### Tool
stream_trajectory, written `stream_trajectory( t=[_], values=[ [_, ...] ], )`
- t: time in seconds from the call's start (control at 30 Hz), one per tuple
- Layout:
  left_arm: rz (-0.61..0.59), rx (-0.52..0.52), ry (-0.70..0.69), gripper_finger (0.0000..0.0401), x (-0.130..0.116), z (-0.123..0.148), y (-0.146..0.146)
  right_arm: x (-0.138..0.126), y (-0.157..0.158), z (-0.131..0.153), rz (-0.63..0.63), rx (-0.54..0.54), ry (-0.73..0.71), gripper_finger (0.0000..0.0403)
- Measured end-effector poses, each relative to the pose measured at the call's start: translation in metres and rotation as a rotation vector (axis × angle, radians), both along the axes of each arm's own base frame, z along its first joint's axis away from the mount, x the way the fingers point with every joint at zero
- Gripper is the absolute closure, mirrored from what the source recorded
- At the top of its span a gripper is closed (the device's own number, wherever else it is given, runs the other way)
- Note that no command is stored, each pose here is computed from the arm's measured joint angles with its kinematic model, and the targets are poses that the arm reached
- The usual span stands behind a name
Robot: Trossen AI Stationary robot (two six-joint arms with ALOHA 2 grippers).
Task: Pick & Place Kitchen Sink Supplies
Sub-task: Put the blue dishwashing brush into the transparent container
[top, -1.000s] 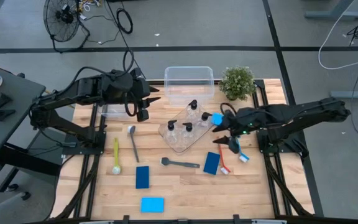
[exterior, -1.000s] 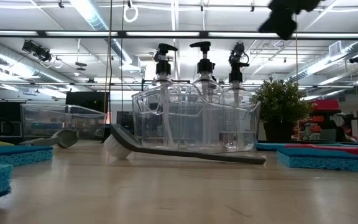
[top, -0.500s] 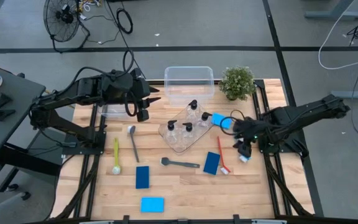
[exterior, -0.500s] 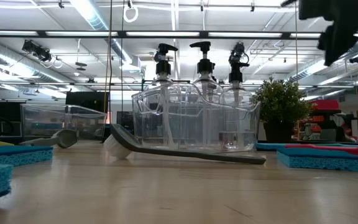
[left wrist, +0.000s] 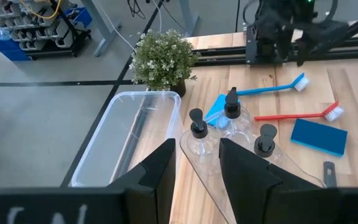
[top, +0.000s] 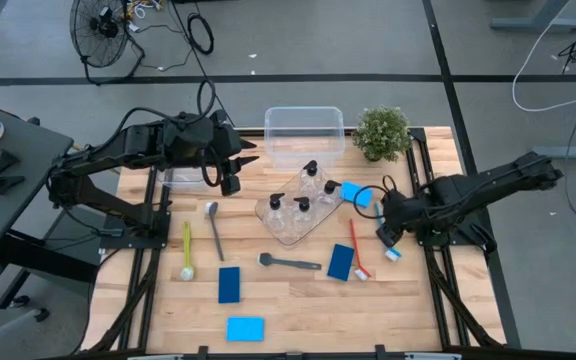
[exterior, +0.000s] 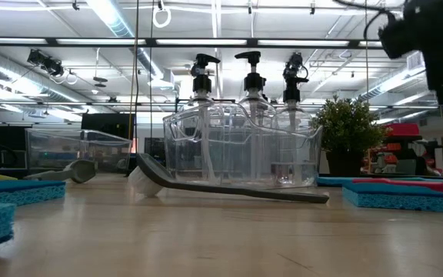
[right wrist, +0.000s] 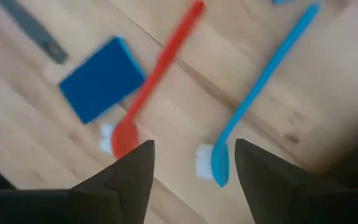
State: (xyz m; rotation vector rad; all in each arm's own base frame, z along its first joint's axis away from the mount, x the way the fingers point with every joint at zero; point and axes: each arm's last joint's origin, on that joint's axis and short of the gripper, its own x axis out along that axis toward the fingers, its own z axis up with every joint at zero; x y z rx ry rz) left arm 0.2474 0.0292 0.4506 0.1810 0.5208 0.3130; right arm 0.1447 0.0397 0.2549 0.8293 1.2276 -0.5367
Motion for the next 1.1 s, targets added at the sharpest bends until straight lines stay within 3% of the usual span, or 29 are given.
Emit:
stream_trajectory(
  t=[0.17,0.43,0.77,1.1],
  values=[
    [0.000,0.000,0.000,0.0273,0.000,0.000,0.000,-0.003,0.001,-0.031,-0.099,0.057,0.077,0.0181],
    [-0.001,0.002,-0.002,0.0273,0.000,0.000,0.000,0.000,0.001,-0.065,-0.196,0.084,0.077,0.0181],
    [0.001,0.003,-0.003,0.0273,0.000,0.000,0.001,-0.002,0.000,-0.086,-0.218,0.038,0.167,0.0181],
    [0.001,0.003,-0.003,0.0273,0.000,0.000,0.001,0.012,0.003,-0.101,-0.228,-0.015,0.184,0.0181]
  ],
)
